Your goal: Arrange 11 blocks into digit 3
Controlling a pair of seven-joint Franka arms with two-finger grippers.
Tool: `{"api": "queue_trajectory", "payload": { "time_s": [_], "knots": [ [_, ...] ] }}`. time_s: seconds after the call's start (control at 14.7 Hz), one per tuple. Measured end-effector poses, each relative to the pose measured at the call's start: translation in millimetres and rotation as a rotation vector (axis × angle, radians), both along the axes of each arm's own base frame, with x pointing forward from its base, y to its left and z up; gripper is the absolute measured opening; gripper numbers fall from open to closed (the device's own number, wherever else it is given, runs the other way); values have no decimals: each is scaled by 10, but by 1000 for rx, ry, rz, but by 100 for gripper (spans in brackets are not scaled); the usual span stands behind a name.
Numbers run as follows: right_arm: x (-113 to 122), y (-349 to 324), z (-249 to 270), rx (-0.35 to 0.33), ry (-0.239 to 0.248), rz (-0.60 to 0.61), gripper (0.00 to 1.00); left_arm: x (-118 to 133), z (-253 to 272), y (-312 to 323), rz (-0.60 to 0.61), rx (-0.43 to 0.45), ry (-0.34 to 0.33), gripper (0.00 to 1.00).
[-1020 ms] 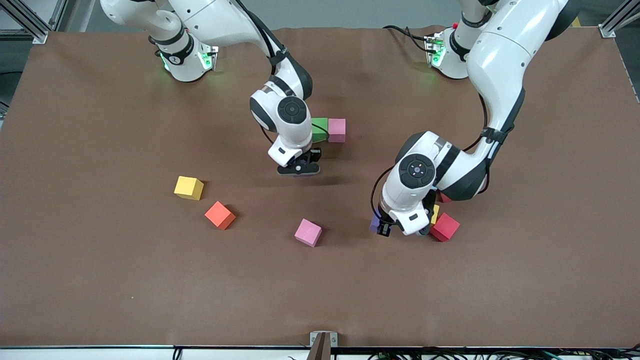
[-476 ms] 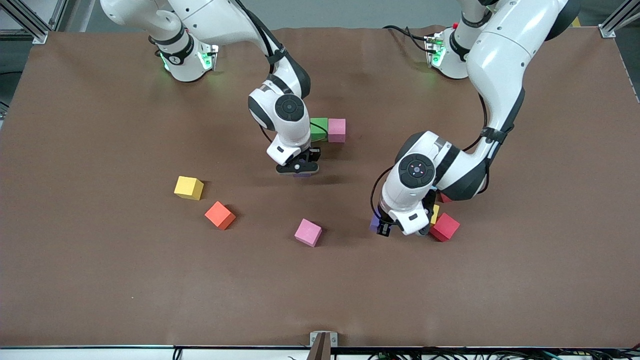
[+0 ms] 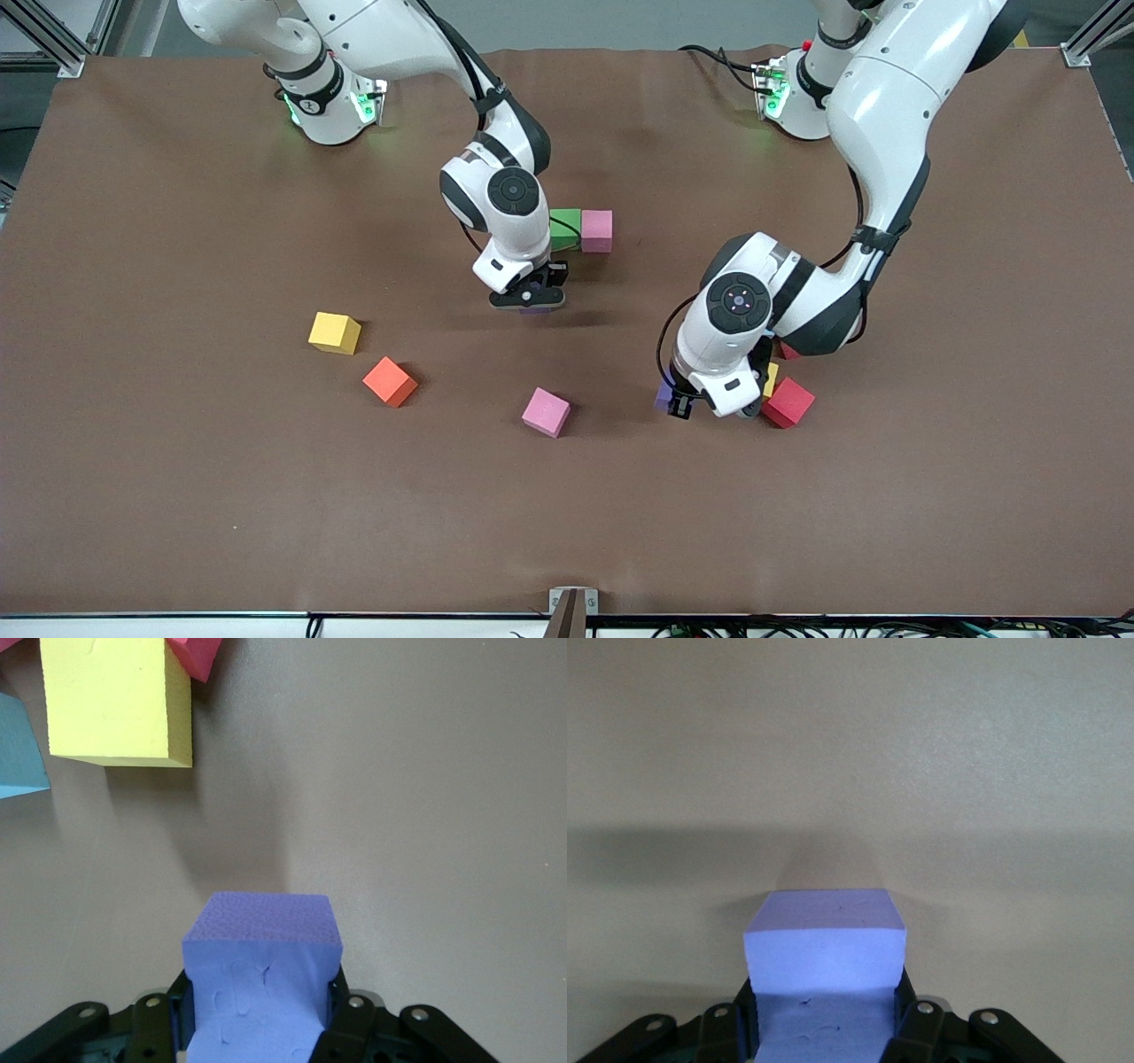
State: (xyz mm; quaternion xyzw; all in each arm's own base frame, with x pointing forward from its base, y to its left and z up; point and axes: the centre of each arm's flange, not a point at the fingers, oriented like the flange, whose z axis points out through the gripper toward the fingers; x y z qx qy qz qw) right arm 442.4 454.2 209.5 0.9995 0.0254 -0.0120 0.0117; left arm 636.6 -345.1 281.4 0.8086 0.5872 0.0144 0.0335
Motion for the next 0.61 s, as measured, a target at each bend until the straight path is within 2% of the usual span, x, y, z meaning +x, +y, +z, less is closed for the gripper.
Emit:
{"api": "queue_trajectory", "payload": {
  "time_s": [0.2, 0.61],
  "knots": [
    [6, -2, -2, -23, 22, -1, 57, 7, 2, 12, 6, 0, 0, 56],
    [33, 22, 12, -12, 10, -9, 57, 13, 16, 13, 23, -3, -2, 56]
  ]
}}
